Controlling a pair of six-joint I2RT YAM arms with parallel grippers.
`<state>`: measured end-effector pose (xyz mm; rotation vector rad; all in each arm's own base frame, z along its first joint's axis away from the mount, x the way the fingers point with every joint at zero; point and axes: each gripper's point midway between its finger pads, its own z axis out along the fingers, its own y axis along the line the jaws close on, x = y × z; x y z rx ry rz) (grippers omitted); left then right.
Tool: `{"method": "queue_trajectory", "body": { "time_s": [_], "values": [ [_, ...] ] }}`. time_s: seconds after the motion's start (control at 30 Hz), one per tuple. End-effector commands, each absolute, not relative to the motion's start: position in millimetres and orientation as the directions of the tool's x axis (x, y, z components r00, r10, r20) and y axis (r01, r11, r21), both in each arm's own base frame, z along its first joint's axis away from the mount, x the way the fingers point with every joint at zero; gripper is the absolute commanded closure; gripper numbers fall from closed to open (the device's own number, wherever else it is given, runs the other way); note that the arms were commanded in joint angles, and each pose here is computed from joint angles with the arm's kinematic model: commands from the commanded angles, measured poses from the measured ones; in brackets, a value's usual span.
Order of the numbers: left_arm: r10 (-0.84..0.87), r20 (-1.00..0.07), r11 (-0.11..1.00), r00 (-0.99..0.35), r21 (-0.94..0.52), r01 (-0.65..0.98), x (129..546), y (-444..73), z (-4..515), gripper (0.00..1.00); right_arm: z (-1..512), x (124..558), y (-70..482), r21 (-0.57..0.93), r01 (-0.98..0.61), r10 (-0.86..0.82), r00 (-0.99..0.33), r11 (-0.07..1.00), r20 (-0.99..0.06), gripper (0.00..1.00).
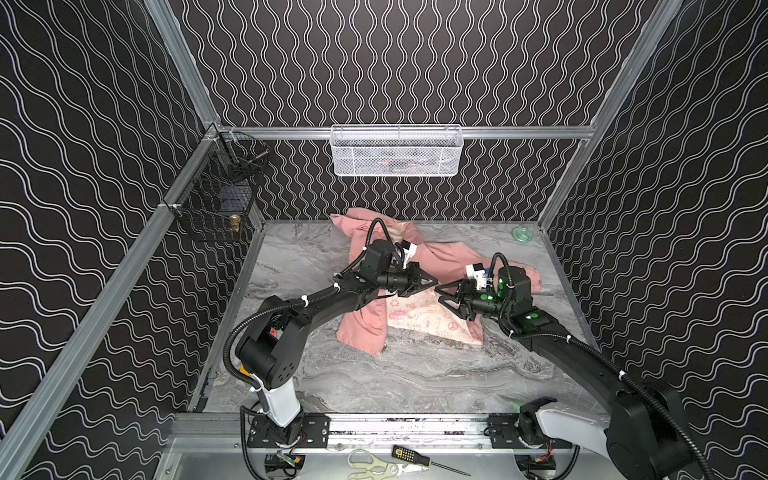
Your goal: Zip up the jacket
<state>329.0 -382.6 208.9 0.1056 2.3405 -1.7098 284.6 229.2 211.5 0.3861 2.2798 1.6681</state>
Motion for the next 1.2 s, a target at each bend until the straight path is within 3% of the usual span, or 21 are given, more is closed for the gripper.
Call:
{"method": "queue_trajectory", "body": {
  "time_s": [0.0, 0.13, 0.37, 0.77, 0.97, 1.17],
  "values": [
    [-0.074, -0.245, 0.262, -0.967, -0.940, 0.218, 325.9, -385.6, 222.2, 1.00, 223.3, 290.5, 232.1, 0.956, -0.042, 0.368, -0.917, 0.290, -0.152, 0.57],
    [-0.077, -0.237, 0.243, -0.969, -0.947, 0.212, 325.6, -386.3, 224.8, 1.00, 219.9, 293.3, 234.3, 0.959, -0.038, 0.362, -0.921, 0.281, -0.143, 0.67],
    [-0.072, -0.232, 0.237, -0.970, -0.949, 0.209, 322.2, -385.4, 224.7, 1.00, 219.6, 296.0, 235.5, 0.961, -0.039, 0.364, -0.921, 0.274, -0.142, 0.77],
    [-0.070, -0.222, 0.225, -0.973, -0.953, 0.201, 318.2, -382.1, 223.8, 1.00, 218.3, 295.9, 237.0, 0.969, -0.038, 0.366, -0.922, 0.244, -0.128, 0.83],
    [-0.079, -0.214, 0.219, -0.974, -0.956, 0.193, 319.8, -378.6, 222.8, 1.00, 216.4, 291.4, 237.2, 0.969, -0.054, 0.357, -0.924, 0.242, -0.141, 0.78],
    [-0.081, -0.205, 0.215, -0.975, -0.959, 0.183, 320.3, -374.0, 221.5, 1.00, 212.9, 288.4, 237.6, 0.970, -0.065, 0.345, -0.928, 0.233, -0.145, 0.79]
  ]
}}
